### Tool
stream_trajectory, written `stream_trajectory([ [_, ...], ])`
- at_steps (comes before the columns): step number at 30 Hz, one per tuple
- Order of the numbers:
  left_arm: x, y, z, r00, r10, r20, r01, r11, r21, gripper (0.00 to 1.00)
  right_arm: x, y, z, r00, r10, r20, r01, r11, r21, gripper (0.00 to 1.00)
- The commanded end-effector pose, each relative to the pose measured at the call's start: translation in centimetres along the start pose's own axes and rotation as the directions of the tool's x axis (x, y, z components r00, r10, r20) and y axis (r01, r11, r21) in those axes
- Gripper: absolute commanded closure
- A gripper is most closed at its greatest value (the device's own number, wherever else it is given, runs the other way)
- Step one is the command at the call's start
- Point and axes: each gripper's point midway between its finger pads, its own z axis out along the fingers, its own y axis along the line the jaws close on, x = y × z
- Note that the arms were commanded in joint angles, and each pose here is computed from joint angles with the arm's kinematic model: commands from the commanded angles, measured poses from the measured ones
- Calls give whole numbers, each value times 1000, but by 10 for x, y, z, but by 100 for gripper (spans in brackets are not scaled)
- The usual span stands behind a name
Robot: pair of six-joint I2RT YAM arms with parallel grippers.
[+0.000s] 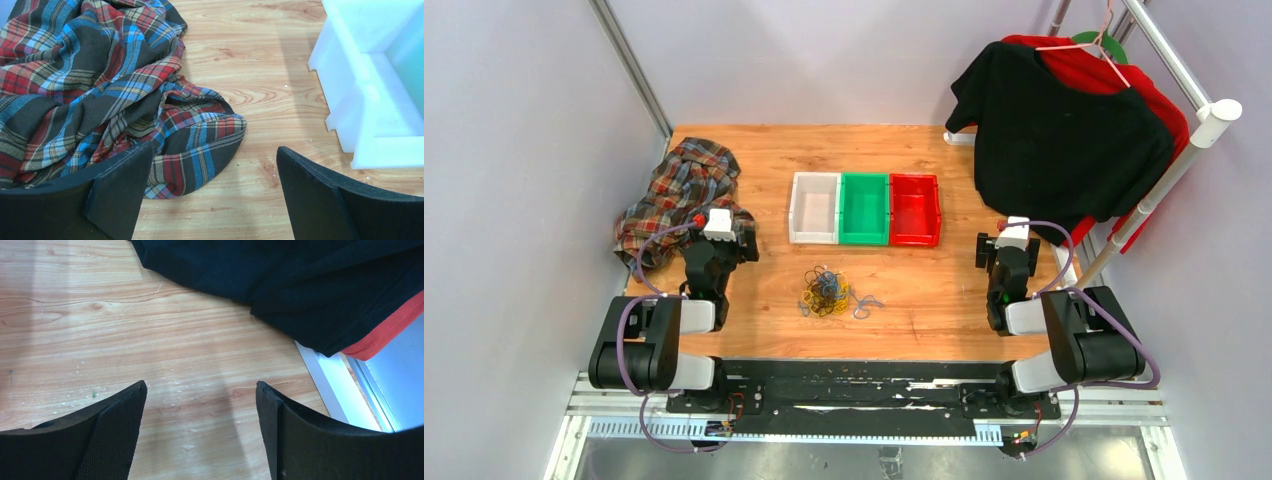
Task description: Untangle the cables
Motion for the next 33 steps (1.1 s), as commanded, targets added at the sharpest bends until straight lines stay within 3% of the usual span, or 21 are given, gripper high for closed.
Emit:
stream_trajectory([
  [1, -6, 3, 1, 1000, 10, 26, -10, 1000, -18, 2, -12, -5, 4, 999, 29, 37, -29, 999, 15, 20],
  [12, -8, 2, 0, 1000, 13, 27, -13, 1000, -12, 2, -20, -5, 2, 999, 23, 45, -23, 1000, 4, 20],
  [14, -18, 0, 2, 1000, 21, 14, -21, 1000, 7, 2, -33, -12, -4, 998, 16, 54, -20, 998, 59, 20],
  [21, -46, -23, -3, 977, 108, -185, -70, 977, 201, 2, -53, -20, -38, 958, 167, -234, -146, 984, 105, 20],
  [24, -53, -42, -19, 959, 127, -255, -38, 945, 325, 2, -73, 6, -55, 940, 225, -257, -248, 967, -61, 20],
  [26, -54, -59, -33, 946, 139, -294, -1, 905, 425, 2, -90, 27, -67, 919, 311, -241, -358, 916, -182, 20],
  [29, -51, -85, -57, 921, 140, -362, 95, 823, 560, 2, -112, 59, -95, 772, 569, -283, -635, 708, -308, 19],
  [31, -47, -98, -67, 905, 134, -404, 153, 783, 603, 2, -133, 95, -117, 751, 590, -297, -639, 534, -554, 18],
  [32, -44, -103, -72, 894, 136, -427, 176, 770, 614, 2, -134, 108, -125, 752, 576, -320, -628, 481, -612, 18],
  [33, -41, -108, -75, 885, 145, -442, 189, 756, 627, 2, -126, 119, -129, 772, 526, -358, -619, 489, -615, 18],
])
